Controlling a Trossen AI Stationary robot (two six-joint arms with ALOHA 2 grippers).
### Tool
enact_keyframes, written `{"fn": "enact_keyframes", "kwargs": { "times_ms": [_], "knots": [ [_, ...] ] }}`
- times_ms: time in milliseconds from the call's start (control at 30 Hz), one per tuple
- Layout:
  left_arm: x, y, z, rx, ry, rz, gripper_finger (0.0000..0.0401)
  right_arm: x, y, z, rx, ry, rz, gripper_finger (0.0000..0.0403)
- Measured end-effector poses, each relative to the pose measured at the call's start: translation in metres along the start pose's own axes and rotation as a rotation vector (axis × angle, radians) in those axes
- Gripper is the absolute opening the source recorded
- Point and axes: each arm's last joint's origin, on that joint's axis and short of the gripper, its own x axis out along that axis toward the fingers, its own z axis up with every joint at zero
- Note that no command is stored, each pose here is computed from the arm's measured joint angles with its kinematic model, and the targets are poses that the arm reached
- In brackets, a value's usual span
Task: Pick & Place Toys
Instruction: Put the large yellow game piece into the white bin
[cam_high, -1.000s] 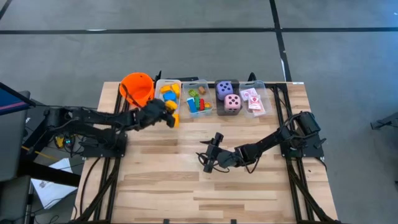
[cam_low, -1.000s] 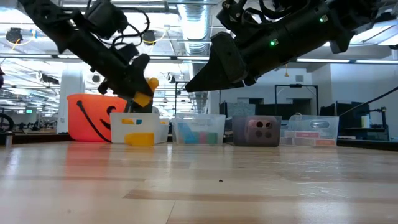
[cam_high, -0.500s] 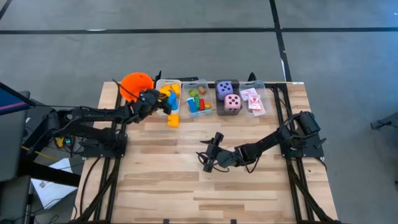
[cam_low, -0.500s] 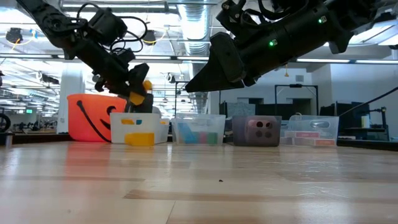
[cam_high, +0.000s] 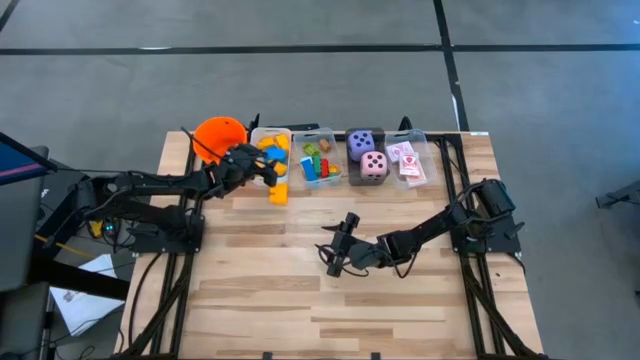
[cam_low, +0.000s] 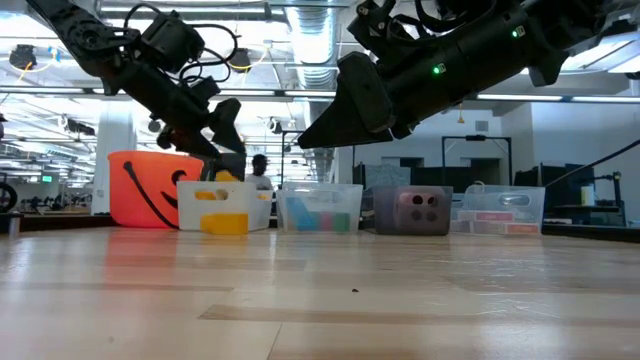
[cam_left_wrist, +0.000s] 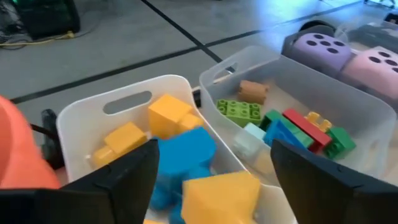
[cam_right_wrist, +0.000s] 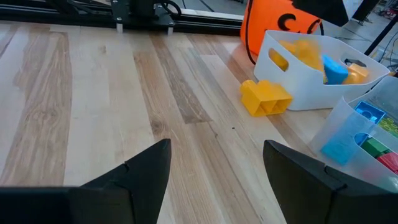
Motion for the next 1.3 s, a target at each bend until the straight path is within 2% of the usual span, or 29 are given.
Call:
{"fn": "enact_keyframes", "kwargs": {
  "times_ms": [200,267,367,433,533,700,800,900,1000,1167,1300],
  "knots": [
    [0.000,0.000,-0.001,-0.004,0.014,-0.021,0.0324,0.000,0.000,0.000,-0.001,0.001,0.000,0.0249],
    [0.000,-0.003,-0.002,-0.004,0.043,-0.113,0.0327,0.000,0.000,0.000,-0.004,0.004,0.000,0.0249],
    [-0.002,-0.009,-0.004,-0.011,0.112,-0.325,0.0328,0.000,0.000,-0.001,-0.004,0.005,-0.001,0.0249],
    [-0.004,-0.014,-0.007,-0.058,0.170,-0.423,0.0328,0.000,0.000,-0.001,-0.005,0.005,-0.001,0.0249],
    [-0.008,-0.018,-0.015,-0.098,0.257,-0.436,0.0328,0.000,0.000,-0.001,-0.004,0.005,-0.001,0.0249],
    [-0.020,-0.032,-0.032,-0.070,0.360,-0.392,0.0328,0.000,0.000,0.000,-0.004,0.004,0.000,0.0249],
    [-0.032,-0.048,-0.037,-0.029,0.357,-0.468,0.0328,0.000,0.000,0.000,-0.003,0.003,-0.001,0.0249],
    [-0.046,-0.066,-0.036,-0.008,0.273,-0.533,0.0328,0.000,0.000,0.000,-0.002,0.003,-0.001,0.0249],
    [-0.063,-0.080,-0.041,0.053,0.171,-0.483,0.0328,0.001,-0.002,0.000,-0.001,0.004,-0.005,0.0249],
    [-0.088,-0.093,-0.056,0.081,0.018,-0.282,0.0328,0.001,-0.002,-0.001,-0.002,0.007,-0.007,0.0249],
    [-0.095,-0.100,-0.076,0.083,-0.078,-0.124,0.0328,0.001,-0.002,-0.001,-0.003,0.008,-0.007,0.0249]
  ]
}}
